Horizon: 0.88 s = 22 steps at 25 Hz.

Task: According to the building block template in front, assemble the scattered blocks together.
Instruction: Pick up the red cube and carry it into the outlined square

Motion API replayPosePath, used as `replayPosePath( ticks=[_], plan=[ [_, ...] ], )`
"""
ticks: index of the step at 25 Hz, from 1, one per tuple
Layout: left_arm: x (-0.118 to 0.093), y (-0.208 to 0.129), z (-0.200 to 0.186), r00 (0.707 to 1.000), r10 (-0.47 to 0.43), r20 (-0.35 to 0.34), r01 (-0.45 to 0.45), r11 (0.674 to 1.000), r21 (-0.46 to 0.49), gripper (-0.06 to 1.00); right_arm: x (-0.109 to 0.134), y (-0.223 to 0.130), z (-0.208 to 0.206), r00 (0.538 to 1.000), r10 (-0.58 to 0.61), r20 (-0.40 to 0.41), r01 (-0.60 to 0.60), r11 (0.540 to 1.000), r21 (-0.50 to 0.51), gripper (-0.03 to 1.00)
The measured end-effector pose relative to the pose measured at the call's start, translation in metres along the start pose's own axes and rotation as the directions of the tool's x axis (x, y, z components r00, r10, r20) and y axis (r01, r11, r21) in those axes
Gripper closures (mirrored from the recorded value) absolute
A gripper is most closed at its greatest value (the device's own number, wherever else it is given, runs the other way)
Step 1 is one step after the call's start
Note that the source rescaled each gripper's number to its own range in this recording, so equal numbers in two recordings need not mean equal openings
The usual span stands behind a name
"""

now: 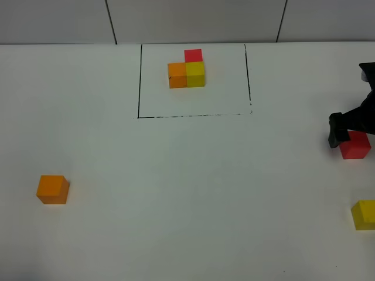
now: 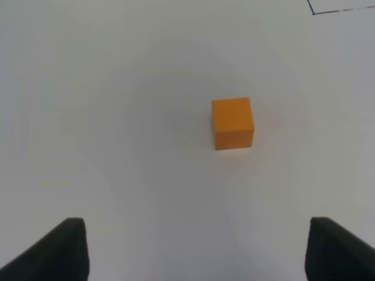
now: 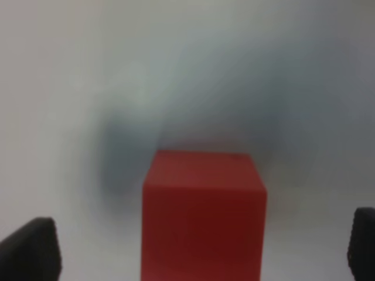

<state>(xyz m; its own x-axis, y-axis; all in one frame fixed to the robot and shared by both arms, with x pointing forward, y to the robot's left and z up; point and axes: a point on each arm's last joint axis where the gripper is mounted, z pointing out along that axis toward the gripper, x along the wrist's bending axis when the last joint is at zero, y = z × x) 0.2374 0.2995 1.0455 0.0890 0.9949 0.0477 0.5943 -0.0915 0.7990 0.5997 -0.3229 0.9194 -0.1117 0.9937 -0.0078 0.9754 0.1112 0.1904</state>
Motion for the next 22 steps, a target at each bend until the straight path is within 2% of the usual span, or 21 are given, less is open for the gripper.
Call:
replayPosePath(
  ticks=[5, 9, 11, 13, 16, 18, 22],
  plan=[
    [0.0, 0.0, 0.0, 1.0, 0.0, 0.0, 0.0, 1.0, 0.0, 0.22, -0.005, -0.001, 0.012, 1.0, 0.015, -0.015, -0.015, 1.0, 0.01, -0.03],
    [0.0, 0.0, 0.0, 1.0, 0.0, -0.001, 0.0, 1.0, 0.0, 0.22, -0.008, -0.003, 0.024, 0.999, 0.025, -0.022, -0.024, 0.999, 0.037, 0.05],
    [0.0, 0.0, 0.0, 1.0, 0.0, -0.001, 0.0, 1.0, 0.0, 0.22, -0.009, -0.004, 0.028, 0.999, 0.023, -0.023, -0.022, 0.999, 0.046, 0.12],
    [0.0, 0.0, 0.0, 1.0, 0.0, -0.001, 0.0, 1.0, 0.0, 0.22, -0.01, -0.003, 0.028, 1.0, 0.024, -0.021, -0.023, 0.999, 0.038, 0.24],
    [0.0, 0.0, 0.0, 1.0, 0.0, -0.001, 0.0, 1.0, 0.0, 0.22, -0.01, -0.003, 0.028, 1.0, 0.024, -0.02, -0.023, 0.999, 0.036, 0.55],
    [0.0, 0.0, 0.0, 1.0, 0.0, -0.001, 0.0, 1.0, 0.0, 0.22, -0.01, -0.003, 0.028, 1.0, 0.022, -0.02, -0.021, 0.999, 0.036, 0.93],
    [0.0, 0.0, 0.0, 1.0, 0.0, -0.001, 0.0, 1.0, 0.0, 0.22, -0.004, 0.0, 0.025, 0.999, -0.029, -0.017, 0.03, 0.999, 0.029, 0.96]
  ],
)
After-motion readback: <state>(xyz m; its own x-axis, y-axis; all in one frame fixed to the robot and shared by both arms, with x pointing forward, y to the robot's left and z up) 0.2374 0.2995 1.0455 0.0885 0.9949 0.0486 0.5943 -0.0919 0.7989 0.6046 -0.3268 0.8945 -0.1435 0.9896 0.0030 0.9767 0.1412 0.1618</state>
